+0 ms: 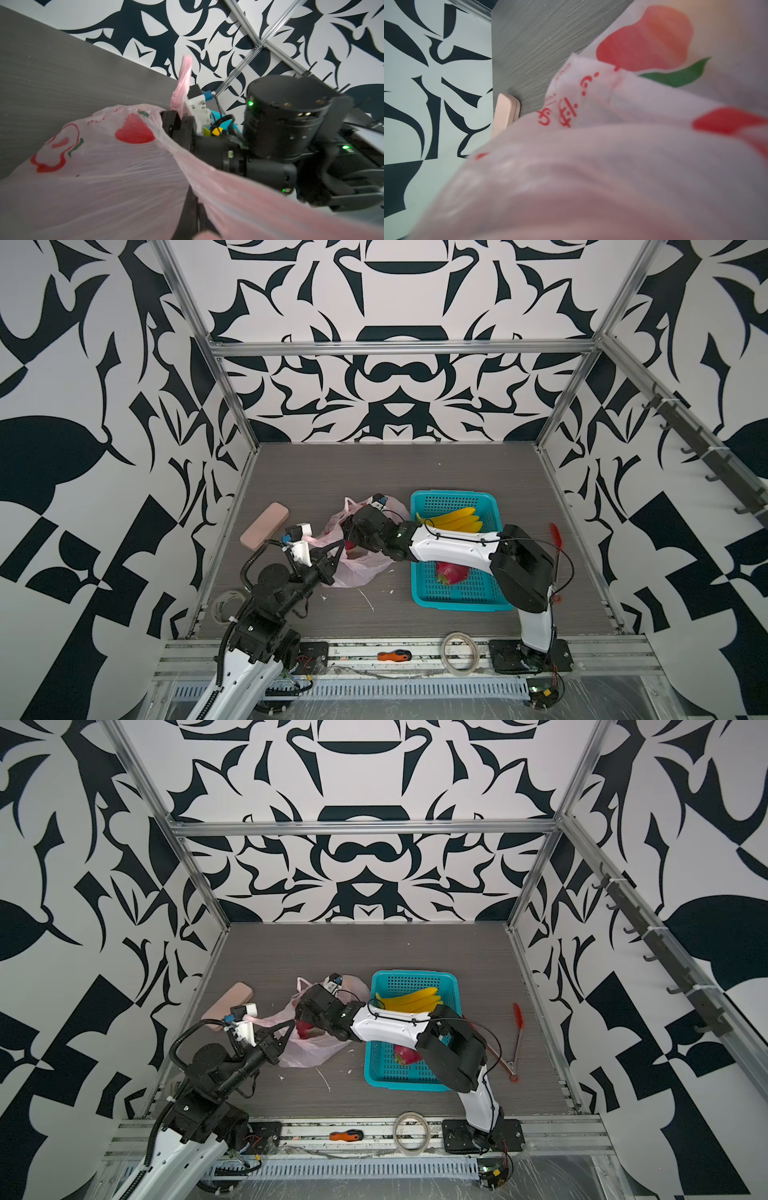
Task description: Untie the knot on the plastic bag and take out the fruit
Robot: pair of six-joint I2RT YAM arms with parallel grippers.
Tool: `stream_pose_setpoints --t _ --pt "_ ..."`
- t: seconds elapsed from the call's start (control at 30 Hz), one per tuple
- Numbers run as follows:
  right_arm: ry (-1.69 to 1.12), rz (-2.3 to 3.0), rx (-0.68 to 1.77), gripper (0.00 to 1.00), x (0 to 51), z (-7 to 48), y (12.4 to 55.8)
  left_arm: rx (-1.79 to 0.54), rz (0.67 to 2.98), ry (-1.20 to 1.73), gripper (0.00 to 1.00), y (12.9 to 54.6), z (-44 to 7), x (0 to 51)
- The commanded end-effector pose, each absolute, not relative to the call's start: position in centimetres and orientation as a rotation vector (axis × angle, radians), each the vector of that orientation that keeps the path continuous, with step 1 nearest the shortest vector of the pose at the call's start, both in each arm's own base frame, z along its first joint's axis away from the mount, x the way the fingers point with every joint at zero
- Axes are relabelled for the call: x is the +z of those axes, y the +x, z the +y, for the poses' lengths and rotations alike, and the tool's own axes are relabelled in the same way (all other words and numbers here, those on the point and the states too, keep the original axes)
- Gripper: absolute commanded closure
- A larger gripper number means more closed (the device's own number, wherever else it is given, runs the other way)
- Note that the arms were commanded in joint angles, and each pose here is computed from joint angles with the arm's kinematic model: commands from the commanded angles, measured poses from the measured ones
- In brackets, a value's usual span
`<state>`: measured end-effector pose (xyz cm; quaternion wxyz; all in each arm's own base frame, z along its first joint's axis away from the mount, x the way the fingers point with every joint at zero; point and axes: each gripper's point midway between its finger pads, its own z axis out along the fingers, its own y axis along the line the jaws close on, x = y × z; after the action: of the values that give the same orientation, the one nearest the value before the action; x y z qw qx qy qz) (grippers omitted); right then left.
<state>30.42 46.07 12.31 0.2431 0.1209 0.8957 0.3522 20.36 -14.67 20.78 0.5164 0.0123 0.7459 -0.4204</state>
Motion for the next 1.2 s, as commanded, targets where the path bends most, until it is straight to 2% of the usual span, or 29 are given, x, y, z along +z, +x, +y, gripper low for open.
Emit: stream_pose_setpoints --t 0.0,0.43,0.7,0.83,1.17 --pt "0.335 2.423 0.956 0.23 13.2 46.7 30.8 -0.993 1.805 0.004 1.0 20.4 -14.3 20.0" --pt "0.342 2.424 0.912 0.21 12.2 47.7 31.4 -0.999 1.799 0.004 1.0 20.0 -14.1 19.6" --pt "0.377 2.464 0.98 0.2 11.5 49.4 31.5 -1.034 1.782 0.002 1.0 20.1 -14.5 19.6" --pt "0.396 2.471 1.006 0.1 11.2 50.0 31.7 -1.038 1.773 0.004 1.0 20.0 -14.5 19.6" --pt "0.444 2.484 0.96 0.05 9.9 50.3 32.2 -1.022 1.793 -0.016 1.0 19.6 -14.0 18.0"
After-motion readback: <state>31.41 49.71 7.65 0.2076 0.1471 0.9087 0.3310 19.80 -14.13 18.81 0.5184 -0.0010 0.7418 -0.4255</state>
